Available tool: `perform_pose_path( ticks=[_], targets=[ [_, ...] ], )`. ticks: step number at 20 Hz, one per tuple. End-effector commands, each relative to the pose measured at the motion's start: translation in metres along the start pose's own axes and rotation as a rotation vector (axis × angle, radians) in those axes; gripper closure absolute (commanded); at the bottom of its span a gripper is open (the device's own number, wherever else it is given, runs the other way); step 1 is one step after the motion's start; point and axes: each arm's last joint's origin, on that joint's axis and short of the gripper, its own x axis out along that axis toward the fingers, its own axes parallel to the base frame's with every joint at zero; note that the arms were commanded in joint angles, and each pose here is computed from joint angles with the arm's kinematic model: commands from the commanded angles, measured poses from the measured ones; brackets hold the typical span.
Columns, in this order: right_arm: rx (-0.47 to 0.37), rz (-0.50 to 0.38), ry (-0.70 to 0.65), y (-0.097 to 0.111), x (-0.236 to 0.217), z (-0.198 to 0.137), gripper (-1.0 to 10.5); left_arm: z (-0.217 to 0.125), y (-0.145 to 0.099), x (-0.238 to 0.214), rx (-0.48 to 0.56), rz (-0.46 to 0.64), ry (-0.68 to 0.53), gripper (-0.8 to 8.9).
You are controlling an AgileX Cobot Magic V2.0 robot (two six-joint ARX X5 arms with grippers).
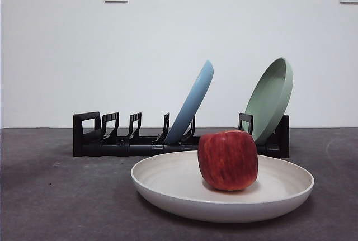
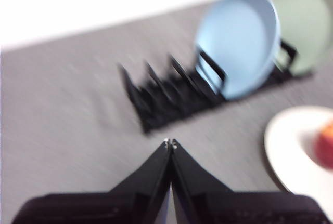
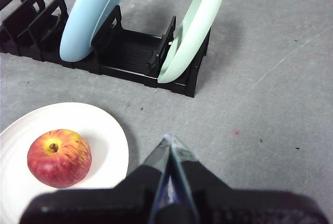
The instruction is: Take the yellow plate from the plate rack,put the plate on the table,take the apple from the table,put the apple in the plate
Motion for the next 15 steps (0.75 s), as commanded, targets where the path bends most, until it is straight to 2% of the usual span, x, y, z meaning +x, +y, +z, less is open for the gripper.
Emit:
perform_pose_path(
  ticks=[1,4,7,11,15],
  targets=[
    [0.006,0.0,0.004,0.0,0.001,-0.002,9.6,-0.007,0.006,-0.008,0.018,0.075,-0.073,8.17],
    [0.006,0.001,0.004,0.0,0.001,-0.002,9.6,-0.032,0.011,-0.01,0.005,0.179,-0.144,8.17],
    [0.006,0.0,0.004,0.0,0.001,-0.002,9.6,-0.067,0.014,0.001,-0.004,0.237,-0.161,8.17],
    [0.006,0.0,0.004,0.0,0.001,-0.002,9.6,-0.109,0.014,0.018,-0.022,0.258,-0.149,8.17],
    [0.006,0.0,0.004,0.0,0.001,-0.002,9.6,-0.137,0.012,0.028,-0.078,0.255,-0.157,8.17]
  ],
)
